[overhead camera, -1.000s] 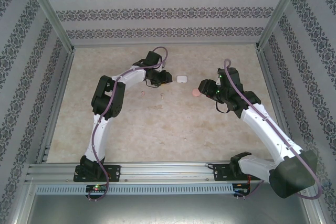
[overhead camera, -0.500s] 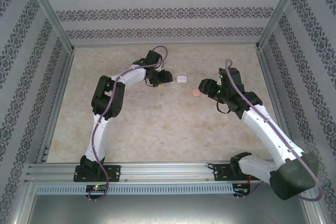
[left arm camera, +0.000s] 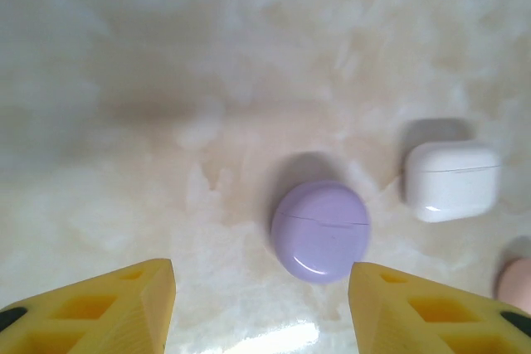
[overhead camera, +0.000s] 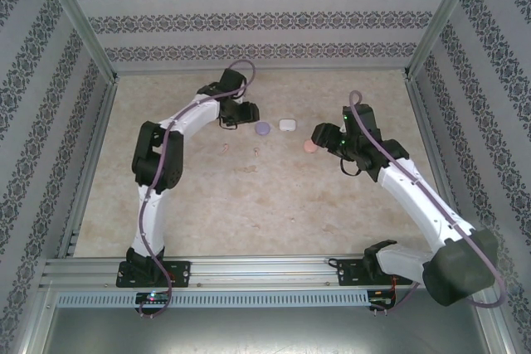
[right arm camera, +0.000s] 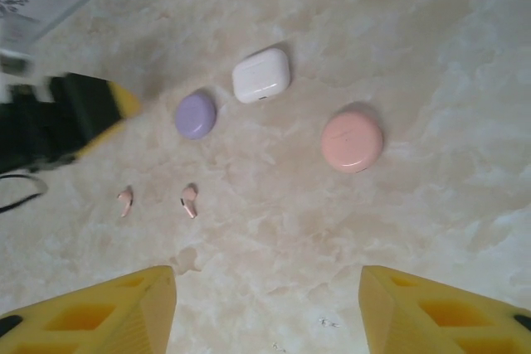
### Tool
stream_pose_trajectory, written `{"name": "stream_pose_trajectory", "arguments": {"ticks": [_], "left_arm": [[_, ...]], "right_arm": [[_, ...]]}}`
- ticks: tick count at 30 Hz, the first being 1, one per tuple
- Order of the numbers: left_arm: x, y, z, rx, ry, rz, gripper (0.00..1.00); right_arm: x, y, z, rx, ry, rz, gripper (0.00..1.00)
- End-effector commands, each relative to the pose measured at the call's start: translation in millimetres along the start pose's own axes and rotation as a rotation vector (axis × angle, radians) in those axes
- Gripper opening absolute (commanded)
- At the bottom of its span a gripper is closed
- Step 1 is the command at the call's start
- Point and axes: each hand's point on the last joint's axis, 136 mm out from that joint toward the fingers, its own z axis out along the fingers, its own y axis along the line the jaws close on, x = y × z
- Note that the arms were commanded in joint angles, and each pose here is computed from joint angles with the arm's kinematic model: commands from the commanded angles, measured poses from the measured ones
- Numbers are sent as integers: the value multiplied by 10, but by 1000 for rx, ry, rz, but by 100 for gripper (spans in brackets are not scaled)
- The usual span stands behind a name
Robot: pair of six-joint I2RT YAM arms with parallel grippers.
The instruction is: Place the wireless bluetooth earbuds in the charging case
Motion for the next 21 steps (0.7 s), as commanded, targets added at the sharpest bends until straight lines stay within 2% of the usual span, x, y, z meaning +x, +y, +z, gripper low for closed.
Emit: {"name": "stream_pose_trajectory", "arguments": {"ticks": [1, 6, 10, 11, 17, 21], "left_arm": [[-259, -98, -666, -20, -137, 89, 58], [-343, -206, -1285, 6, -282, 159, 71], [-325, -232, -1632, 21, -363, 182, 79], [-314, -240, -1703, 28, -380, 186, 99], [-255, -207, -1996, 58, -455, 175, 99], [-264, 3, -2185, -3, -510, 105, 99]], "right_arm": [[-56, -60, 112, 57, 6, -44, 65], [-8, -163, 421, 134, 77, -75, 69], [16, -253, 663, 202, 128, -80, 71], [23, -257, 725, 215, 148, -87, 71], [22, -342, 1087, 297, 237, -163, 73], [1, -376, 1272, 333, 300, -271, 75]]}}
